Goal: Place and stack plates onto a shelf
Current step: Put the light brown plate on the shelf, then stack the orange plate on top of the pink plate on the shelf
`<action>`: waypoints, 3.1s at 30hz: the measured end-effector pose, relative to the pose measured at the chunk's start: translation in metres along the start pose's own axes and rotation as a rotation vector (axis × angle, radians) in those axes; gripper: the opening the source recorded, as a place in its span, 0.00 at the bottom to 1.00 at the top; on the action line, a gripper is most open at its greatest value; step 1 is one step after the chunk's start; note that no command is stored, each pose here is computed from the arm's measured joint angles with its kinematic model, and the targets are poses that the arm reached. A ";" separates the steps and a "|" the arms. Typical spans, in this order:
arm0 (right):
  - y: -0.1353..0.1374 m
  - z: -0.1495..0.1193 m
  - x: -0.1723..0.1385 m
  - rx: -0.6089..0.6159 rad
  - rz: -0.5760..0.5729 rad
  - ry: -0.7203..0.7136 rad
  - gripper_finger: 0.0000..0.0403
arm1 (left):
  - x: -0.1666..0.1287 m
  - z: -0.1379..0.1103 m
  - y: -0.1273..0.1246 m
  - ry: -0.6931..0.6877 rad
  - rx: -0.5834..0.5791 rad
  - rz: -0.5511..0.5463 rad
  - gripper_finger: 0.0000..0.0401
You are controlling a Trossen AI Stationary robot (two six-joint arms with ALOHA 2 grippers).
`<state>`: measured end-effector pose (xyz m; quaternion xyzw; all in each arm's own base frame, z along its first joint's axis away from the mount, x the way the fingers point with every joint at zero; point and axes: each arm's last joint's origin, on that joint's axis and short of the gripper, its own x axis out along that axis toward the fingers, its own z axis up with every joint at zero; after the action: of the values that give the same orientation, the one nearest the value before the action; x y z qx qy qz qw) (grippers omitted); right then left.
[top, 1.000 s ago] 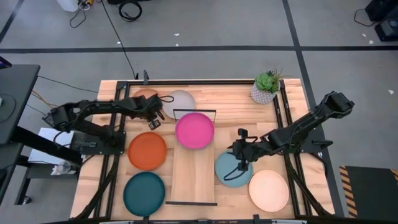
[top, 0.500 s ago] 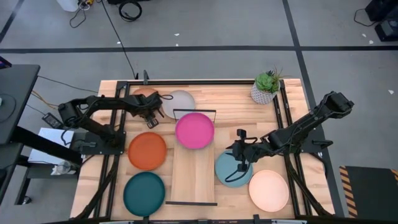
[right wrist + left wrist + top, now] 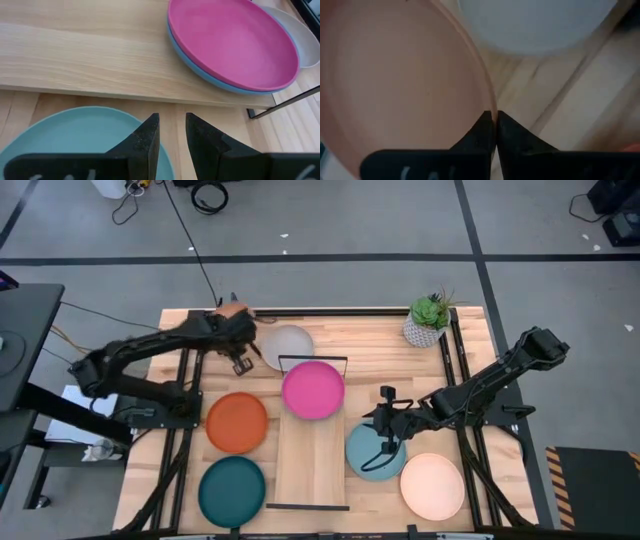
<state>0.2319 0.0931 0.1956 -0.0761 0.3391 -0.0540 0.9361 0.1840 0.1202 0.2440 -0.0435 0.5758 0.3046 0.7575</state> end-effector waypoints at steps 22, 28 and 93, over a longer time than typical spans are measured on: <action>-0.010 -0.003 -0.018 0.055 -0.008 0.043 0.25 | -0.161 -0.019 -0.149 -0.870 0.832 -0.725 0.05; -0.018 0.001 -0.036 0.088 0.003 -0.003 0.25 | -0.142 -0.038 -0.212 -0.739 1.020 -0.666 0.05; -0.020 0.005 -0.039 0.106 -0.008 -0.042 0.25 | -0.042 -0.120 -0.237 -0.127 0.194 -0.341 0.30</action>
<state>0.2037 0.0804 0.2273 -0.0288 0.3157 -0.0741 0.9455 0.1976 -0.1397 0.1745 -0.0477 0.5380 0.1173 0.8334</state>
